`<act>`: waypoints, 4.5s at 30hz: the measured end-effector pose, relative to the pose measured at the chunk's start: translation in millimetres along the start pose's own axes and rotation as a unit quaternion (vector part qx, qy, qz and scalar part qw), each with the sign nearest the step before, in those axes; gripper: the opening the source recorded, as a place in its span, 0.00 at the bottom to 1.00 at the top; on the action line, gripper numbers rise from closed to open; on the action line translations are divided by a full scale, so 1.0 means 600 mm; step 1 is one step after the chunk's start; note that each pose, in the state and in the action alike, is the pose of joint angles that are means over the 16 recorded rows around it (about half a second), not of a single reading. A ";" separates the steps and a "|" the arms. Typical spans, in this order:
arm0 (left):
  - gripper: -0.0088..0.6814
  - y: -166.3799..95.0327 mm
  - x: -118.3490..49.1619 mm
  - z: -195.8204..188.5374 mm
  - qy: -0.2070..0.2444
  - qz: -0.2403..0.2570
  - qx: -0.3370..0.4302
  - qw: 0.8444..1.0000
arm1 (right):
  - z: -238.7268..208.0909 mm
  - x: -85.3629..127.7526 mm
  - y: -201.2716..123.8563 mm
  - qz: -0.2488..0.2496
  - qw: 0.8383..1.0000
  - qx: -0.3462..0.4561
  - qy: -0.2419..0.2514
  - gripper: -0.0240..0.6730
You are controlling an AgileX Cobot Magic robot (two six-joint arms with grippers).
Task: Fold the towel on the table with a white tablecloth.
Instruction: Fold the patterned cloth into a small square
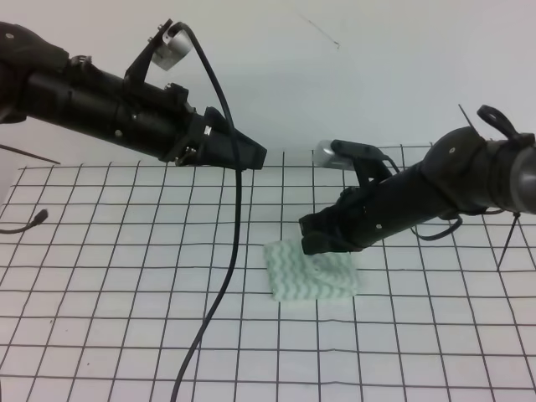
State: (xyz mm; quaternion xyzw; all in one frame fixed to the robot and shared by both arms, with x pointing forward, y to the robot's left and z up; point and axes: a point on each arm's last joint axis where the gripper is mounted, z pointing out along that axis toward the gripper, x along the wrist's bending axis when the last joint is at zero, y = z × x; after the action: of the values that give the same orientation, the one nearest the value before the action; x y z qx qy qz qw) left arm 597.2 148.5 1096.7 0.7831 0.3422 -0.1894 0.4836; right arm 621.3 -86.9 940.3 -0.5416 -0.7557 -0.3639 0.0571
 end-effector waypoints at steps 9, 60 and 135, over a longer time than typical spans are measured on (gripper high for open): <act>0.49 0.000 0.000 0.000 0.000 -0.001 0.000 1.000 | 0.015 0.015 0.004 -0.003 1.000 0.008 0.028 0.04; 0.49 0.001 -0.001 0.000 -0.003 -0.005 -0.002 1.000 | 0.072 0.035 -0.020 -0.125 0.987 0.085 0.055 0.05; 0.49 -0.029 -0.014 0.090 0.073 0.086 0.126 0.986 | -0.136 0.026 0.049 -0.189 0.975 0.000 -0.118 0.05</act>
State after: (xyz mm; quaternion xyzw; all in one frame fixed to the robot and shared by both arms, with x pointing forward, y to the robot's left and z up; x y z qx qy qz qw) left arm 580.9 102.9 1066.4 0.8758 0.2813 -0.1313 0.3695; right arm 615.1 -120.5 1021.8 -0.4286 -0.8454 -0.3018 -0.1024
